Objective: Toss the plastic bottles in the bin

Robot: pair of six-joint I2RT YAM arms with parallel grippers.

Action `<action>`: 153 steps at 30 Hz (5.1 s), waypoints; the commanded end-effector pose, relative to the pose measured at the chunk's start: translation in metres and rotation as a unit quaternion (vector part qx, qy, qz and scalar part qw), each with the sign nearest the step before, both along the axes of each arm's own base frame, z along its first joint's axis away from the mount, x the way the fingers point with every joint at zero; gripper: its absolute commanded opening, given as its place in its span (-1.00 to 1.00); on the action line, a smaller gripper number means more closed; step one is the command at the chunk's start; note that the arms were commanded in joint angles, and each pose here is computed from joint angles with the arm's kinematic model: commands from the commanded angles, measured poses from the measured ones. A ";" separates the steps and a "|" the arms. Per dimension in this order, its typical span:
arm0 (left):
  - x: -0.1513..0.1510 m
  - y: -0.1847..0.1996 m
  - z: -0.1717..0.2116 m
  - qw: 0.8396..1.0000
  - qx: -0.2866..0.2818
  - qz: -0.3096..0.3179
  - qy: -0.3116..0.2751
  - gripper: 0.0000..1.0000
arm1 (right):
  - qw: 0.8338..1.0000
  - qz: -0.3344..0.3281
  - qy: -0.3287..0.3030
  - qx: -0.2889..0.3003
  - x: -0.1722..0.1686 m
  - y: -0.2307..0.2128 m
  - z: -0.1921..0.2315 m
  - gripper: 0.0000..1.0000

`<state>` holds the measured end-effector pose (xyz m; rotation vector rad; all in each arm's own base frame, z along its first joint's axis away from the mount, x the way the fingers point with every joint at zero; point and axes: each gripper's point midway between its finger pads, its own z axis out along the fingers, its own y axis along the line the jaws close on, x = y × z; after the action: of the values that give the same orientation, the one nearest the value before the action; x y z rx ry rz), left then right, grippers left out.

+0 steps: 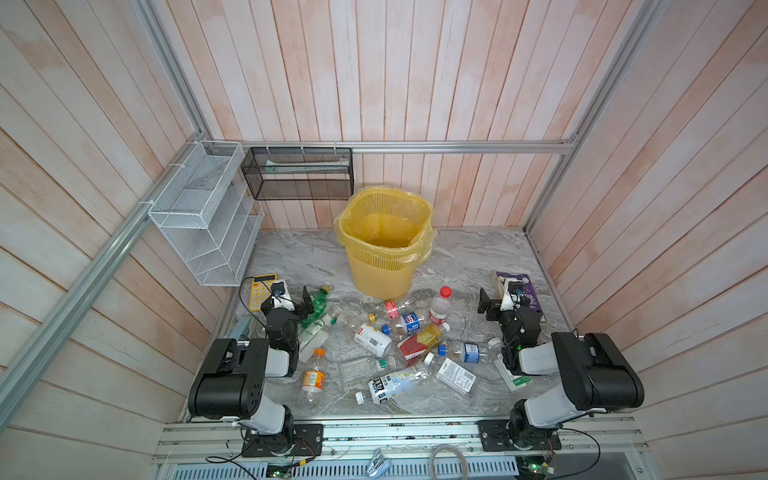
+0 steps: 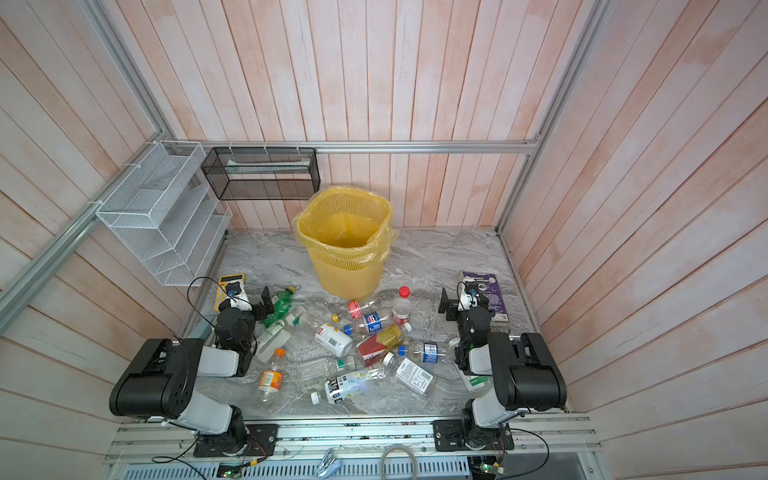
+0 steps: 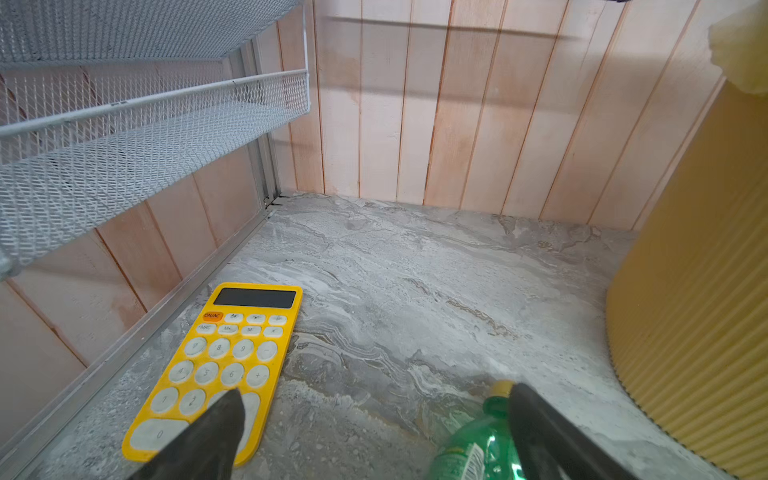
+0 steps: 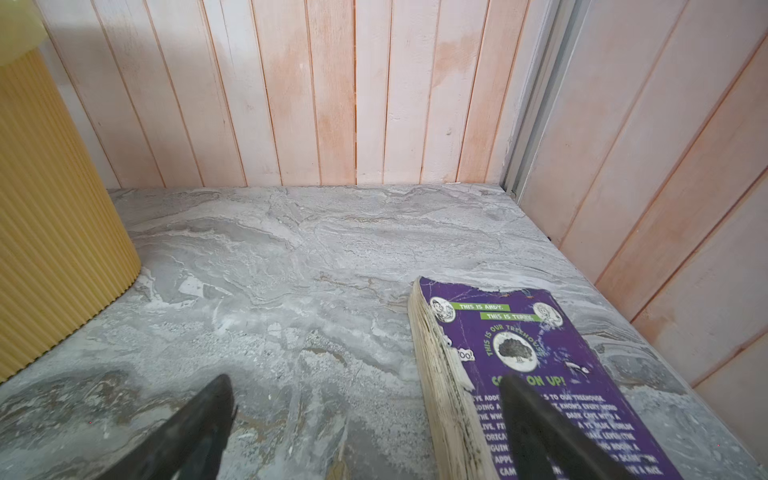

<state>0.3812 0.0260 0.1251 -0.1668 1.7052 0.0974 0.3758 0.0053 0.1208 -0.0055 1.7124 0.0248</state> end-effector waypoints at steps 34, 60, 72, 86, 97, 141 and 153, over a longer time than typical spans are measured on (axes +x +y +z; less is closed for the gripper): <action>0.010 0.017 0.029 0.995 -0.042 0.061 0.060 1.00 | 0.979 -0.070 0.187 0.035 0.041 -0.021 0.008 0.77; 0.011 -0.064 0.124 0.989 -0.126 -0.076 0.033 1.00 | 0.890 -0.170 0.383 0.181 -0.109 -0.019 -0.033 0.91; 0.007 -0.074 0.119 0.985 -0.131 -0.102 0.049 1.00 | 0.834 -0.293 0.394 0.252 -0.148 -0.038 -0.037 1.00; 0.005 -0.081 0.110 0.981 -0.141 -0.120 0.066 1.00 | 0.755 -0.370 0.400 0.366 -0.210 -0.043 -0.065 0.99; 0.004 -0.081 0.106 0.979 -0.150 -0.119 0.071 1.00 | 0.773 -0.235 0.366 0.462 -0.154 -0.004 -0.067 1.00; -0.012 -0.083 0.088 0.975 -0.151 -0.107 0.121 1.00 | 0.803 -0.246 0.463 0.285 -0.182 0.009 -0.098 0.34; -0.004 -0.080 0.098 0.976 -0.158 -0.093 0.117 1.00 | 0.861 -0.252 0.360 0.258 -0.155 -0.013 -0.029 0.02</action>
<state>0.3720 -0.0559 0.2094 -0.2234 1.9769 -0.3146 0.2059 0.0074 0.0538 1.0114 2.4541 0.1847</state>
